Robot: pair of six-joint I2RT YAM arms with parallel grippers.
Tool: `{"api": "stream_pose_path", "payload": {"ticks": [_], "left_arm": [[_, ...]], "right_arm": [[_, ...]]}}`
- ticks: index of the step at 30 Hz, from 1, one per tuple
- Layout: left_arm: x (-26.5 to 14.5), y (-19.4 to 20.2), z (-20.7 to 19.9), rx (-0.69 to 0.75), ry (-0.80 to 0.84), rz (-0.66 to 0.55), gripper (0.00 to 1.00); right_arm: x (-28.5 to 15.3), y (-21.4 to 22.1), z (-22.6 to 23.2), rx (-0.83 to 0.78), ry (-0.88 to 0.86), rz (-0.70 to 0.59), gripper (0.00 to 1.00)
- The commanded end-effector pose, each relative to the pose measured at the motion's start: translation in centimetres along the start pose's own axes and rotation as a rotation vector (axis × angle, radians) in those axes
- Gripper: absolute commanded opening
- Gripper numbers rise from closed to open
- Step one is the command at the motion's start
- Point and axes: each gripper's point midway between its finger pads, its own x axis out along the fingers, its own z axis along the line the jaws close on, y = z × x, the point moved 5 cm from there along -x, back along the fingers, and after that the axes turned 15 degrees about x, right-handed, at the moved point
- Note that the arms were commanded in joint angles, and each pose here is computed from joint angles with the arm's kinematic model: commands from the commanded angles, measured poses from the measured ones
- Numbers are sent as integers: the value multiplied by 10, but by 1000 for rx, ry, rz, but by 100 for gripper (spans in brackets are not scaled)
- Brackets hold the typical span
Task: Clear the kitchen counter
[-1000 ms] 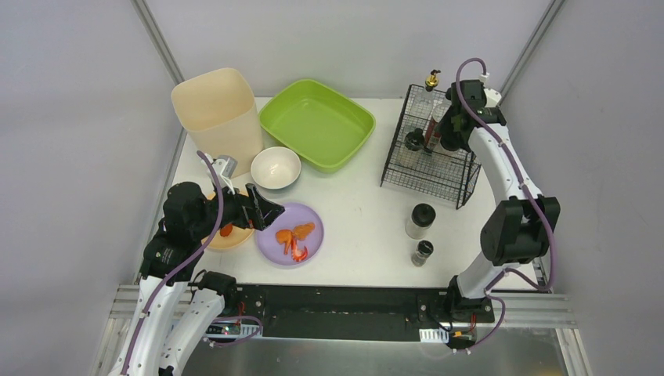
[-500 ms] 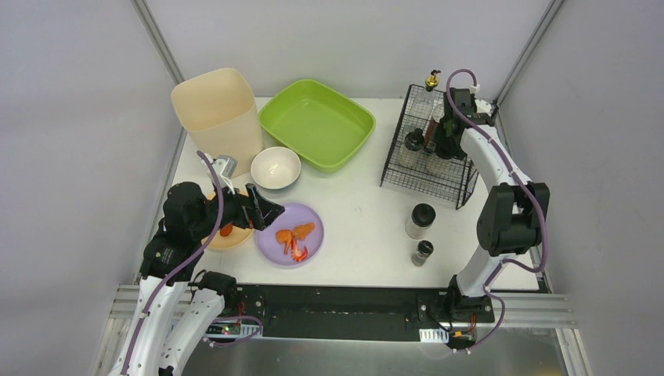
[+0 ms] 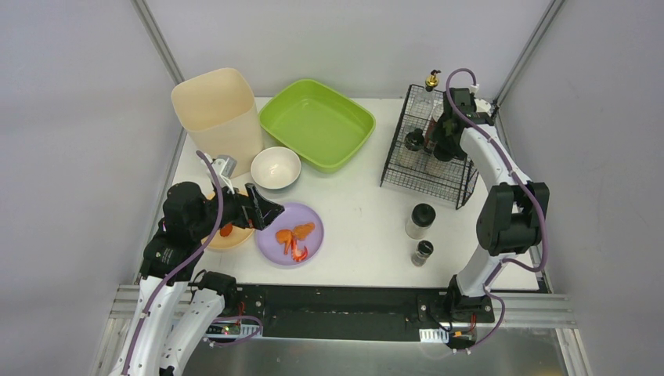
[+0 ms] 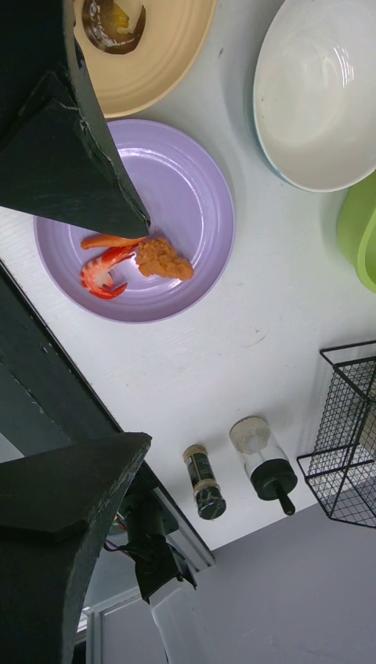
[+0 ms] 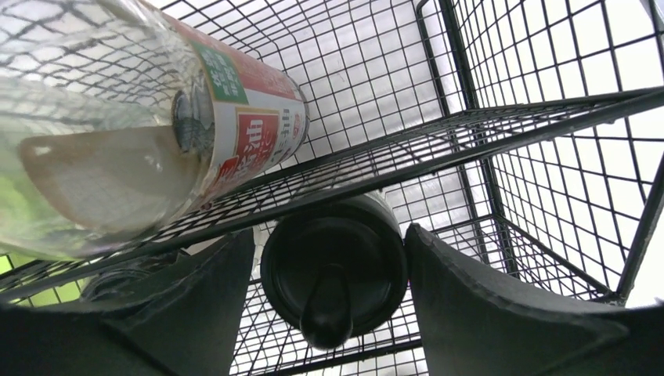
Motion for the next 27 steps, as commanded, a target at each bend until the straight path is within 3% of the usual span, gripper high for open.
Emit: {"api": "stream_pose_path", "payload": {"ticks": [1, 16, 27], "left_arm": [[1, -7, -2, 10, 21, -28, 100], [0, -7, -1, 13, 16, -31, 100], [0, -7, -1, 15, 12, -34, 100]], "right_arm": [[-17, -6, 2, 6, 1, 2, 74], [-109, -17, -5, -17, -124, -42, 80], [-173, 51, -28, -216, -284, 24, 88]]}}
